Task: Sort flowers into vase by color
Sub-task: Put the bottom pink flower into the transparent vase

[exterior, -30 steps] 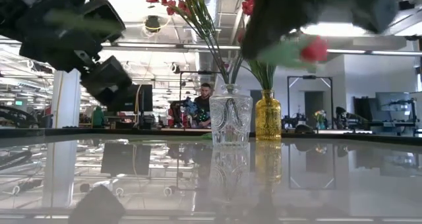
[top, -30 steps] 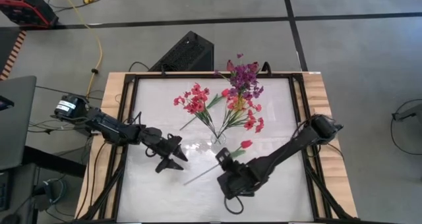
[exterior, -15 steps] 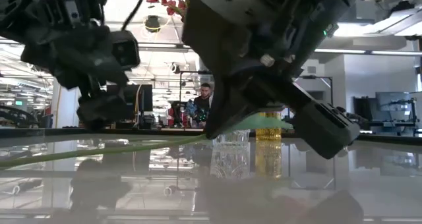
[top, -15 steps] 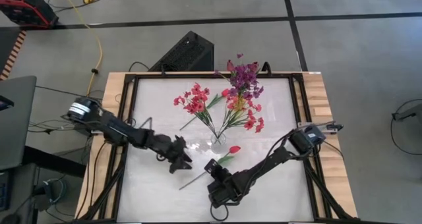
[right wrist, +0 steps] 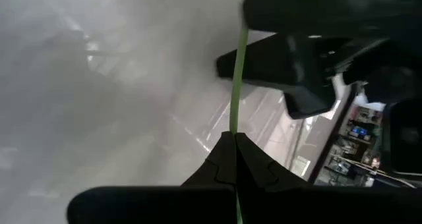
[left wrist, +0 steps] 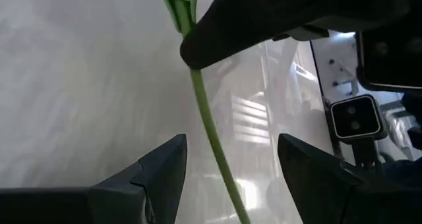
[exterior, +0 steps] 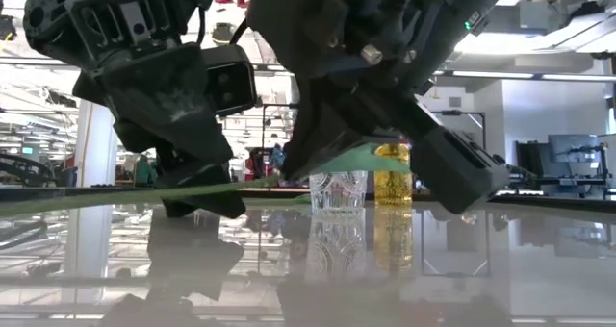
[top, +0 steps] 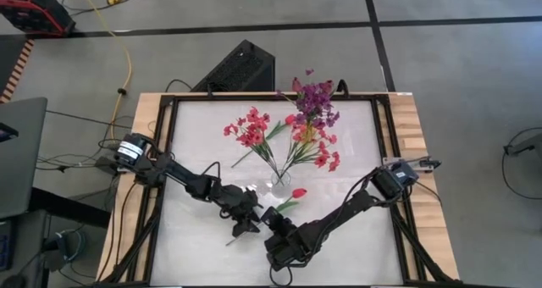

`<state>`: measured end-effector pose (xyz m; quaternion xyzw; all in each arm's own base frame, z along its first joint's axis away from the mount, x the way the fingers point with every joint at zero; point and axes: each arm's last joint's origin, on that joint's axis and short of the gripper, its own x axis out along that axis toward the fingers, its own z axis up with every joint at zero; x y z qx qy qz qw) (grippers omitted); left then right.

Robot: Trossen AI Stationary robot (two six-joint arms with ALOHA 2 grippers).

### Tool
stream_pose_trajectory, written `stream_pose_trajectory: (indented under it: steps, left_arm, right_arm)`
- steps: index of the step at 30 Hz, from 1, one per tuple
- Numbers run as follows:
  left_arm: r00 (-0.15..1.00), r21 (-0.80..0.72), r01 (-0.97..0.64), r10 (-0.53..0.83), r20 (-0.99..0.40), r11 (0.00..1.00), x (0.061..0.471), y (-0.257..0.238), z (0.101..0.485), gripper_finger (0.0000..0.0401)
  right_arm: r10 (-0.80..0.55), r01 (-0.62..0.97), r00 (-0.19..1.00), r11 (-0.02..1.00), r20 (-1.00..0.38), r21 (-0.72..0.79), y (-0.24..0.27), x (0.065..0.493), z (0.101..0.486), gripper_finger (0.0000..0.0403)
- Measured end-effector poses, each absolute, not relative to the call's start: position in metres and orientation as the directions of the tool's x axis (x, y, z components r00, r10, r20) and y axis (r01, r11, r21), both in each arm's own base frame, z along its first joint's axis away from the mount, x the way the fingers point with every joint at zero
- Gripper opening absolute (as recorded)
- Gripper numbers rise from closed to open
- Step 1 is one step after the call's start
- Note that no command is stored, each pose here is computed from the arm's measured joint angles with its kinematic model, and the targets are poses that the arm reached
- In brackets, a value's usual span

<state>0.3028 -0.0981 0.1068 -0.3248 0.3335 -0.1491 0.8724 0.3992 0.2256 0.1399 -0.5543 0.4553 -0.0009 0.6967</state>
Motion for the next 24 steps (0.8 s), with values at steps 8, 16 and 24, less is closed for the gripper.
stream_pose_trajectory:
  steps: [8, 16, 24]
  left_arm:
    - [0.720, -0.658, 0.063, -0.490, -0.491, 0.751, 0.3023, -0.0986, 0.1058, 0.0217]
    - [0.696, -0.655, 0.088, -0.517, -0.499, 0.751, 0.3014, -0.0987, 0.1045, 0.0055]
    - [0.699, -0.631, 0.112, -0.512, -0.499, 0.768, 0.3011, -0.0997, 0.1042, 0.0003]
  right_arm:
    - [-0.509, -0.503, 0.593, 0.370, -0.623, -0.781, 0.2264, 0.3997, 0.1406, 0.0019]
    - [-0.495, -0.472, 0.617, 0.389, -0.612, -0.791, 0.2283, 0.4028, 0.1420, 0.0040]
    - [-0.497, -0.463, 0.628, 0.380, -0.599, -0.800, 0.2318, 0.4013, 0.1433, 0.0085]
